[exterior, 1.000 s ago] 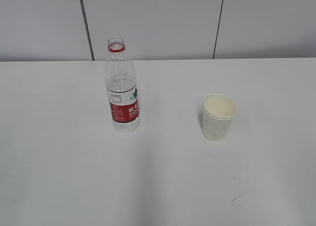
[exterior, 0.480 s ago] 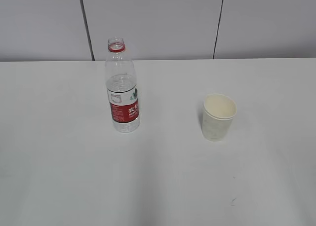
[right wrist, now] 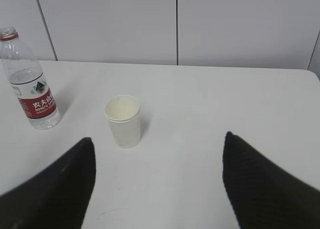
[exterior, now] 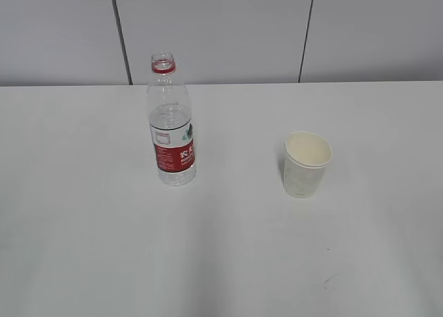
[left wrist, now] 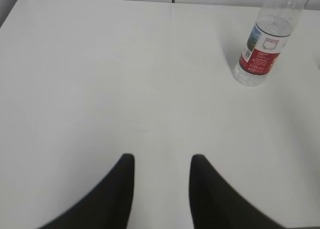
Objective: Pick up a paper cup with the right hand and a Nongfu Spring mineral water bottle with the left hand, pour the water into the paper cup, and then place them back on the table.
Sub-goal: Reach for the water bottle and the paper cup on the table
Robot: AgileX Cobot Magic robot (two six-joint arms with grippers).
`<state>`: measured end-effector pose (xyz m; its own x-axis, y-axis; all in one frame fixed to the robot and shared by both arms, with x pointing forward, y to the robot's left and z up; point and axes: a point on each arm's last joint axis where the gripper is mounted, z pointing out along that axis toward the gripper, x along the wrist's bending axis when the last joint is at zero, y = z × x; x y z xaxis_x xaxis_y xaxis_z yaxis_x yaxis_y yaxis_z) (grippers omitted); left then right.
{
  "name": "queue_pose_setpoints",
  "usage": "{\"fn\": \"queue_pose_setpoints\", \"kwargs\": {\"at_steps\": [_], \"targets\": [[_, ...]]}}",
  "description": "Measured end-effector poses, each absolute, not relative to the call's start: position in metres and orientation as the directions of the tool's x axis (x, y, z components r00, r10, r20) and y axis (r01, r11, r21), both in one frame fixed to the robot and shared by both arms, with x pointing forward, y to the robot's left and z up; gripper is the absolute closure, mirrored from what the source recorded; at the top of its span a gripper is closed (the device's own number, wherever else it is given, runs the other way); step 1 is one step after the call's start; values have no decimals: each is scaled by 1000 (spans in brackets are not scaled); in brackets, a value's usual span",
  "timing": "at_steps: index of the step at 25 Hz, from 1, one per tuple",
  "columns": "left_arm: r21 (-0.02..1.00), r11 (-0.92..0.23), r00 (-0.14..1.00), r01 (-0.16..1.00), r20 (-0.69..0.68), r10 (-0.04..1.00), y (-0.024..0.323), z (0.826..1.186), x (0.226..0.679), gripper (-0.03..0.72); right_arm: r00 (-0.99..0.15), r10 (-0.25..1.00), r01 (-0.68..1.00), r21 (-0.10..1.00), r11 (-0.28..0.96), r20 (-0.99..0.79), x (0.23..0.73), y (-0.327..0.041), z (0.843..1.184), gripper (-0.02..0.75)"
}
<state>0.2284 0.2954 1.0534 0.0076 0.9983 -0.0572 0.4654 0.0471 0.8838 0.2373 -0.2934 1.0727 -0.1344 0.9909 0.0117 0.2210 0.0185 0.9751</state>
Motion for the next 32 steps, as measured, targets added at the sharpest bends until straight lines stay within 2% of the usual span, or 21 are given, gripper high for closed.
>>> {"fn": "queue_pose_setpoints", "kwargs": {"at_steps": [8, 11, 13, 17, 19, 27, 32], "targets": [[884, 47, 8, 465, -57, 998, 295, 1053, 228, 449, -134, 991, 217, 976, 18, 12, 237, -293, 1073, 151], [884, 48, 9, 465, -59, 998, 295, 1053, 228, 420, -134, 991, 217, 976, 18, 12, 237, -293, 1073, 151], [884, 48, 9, 465, -59, 998, 295, 1053, 228, 347, -134, 991, 217, 976, 18, 12, 237, -293, 1073, 151], [884, 48, 9, 465, -59, 998, 295, 1053, 228, 149, -134, 991, 217, 976, 18, 12, 237, -293, 1073, 151], [884, 48, 9, 465, -59, 998, 295, 1053, 228, 112, -134, 991, 217, 976, 18, 11, 237, -293, 1073, 151], [887, 47, 8, 459, -56, 998, 295, 1055, 228, 104, -134, 991, 211, 977, 17, 11, 238, -293, 1074, 151], [947, -8, 24, 321, 0, 1000, 296, 1072, 229, 104, -130, 991, 159, 987, 14, 7, 238, -294, 1078, 151]]}}
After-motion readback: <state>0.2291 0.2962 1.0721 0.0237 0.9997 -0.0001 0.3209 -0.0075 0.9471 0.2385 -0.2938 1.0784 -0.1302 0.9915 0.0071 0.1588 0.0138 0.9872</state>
